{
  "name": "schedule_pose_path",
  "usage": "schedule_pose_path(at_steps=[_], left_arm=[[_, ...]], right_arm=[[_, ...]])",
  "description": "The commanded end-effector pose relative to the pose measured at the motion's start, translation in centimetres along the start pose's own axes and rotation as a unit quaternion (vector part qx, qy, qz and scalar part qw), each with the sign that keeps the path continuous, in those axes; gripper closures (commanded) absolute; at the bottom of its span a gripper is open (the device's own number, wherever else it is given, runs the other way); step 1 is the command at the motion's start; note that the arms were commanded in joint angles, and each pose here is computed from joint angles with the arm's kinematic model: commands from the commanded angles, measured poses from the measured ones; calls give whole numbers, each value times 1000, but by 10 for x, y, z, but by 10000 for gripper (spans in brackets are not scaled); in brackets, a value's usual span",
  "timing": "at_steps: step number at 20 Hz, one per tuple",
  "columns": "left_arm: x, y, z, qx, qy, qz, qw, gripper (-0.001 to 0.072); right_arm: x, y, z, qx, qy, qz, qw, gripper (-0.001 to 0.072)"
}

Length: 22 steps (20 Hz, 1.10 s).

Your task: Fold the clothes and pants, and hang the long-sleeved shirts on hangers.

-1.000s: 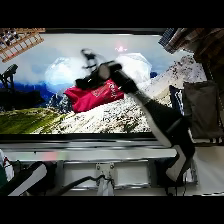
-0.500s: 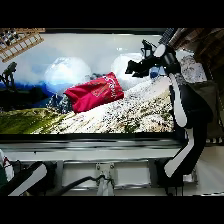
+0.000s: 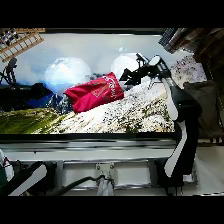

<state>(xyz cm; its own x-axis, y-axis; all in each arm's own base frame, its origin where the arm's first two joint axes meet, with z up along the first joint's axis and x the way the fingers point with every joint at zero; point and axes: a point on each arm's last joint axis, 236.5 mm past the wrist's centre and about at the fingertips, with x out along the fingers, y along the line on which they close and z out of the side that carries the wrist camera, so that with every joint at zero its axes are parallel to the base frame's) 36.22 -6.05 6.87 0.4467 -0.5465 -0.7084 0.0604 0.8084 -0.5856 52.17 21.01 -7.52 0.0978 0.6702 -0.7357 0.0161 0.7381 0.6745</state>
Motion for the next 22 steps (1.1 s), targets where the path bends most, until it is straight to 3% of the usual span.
schedule_pose_path(at_steps=[1,2,3,5,6,10,15,22], left_arm=[[1,-3,1,2,-2,-3,1000,701],[1,-3,1,2,-1,-4,1000,701],[1,-3,1,2,-2,-3,1000,701],[1,-3,1,2,-2,-3,1000,701],[1,-3,1,2,-1,-3,1000,701],[1,-3,-1,2,2,-5,1000,701],[1,-3,-1,2,2,-5,1000,701],[7,-13,-5,13,11,-11,1000,701]], right_arm=[[37,12,-18,-4,31,17,999,207],[45,18,-24,-4,40,25,999,241],[51,24,-28,-6,45,29,999,332],[56,35,-31,-14,46,33,998,609],[54,39,-30,-13,45,35,998,681],[5,58,-3,-5,0,42,999,683],[-116,65,51,47,-123,61,989,684],[-327,38,101,143,-372,62,915,686]])
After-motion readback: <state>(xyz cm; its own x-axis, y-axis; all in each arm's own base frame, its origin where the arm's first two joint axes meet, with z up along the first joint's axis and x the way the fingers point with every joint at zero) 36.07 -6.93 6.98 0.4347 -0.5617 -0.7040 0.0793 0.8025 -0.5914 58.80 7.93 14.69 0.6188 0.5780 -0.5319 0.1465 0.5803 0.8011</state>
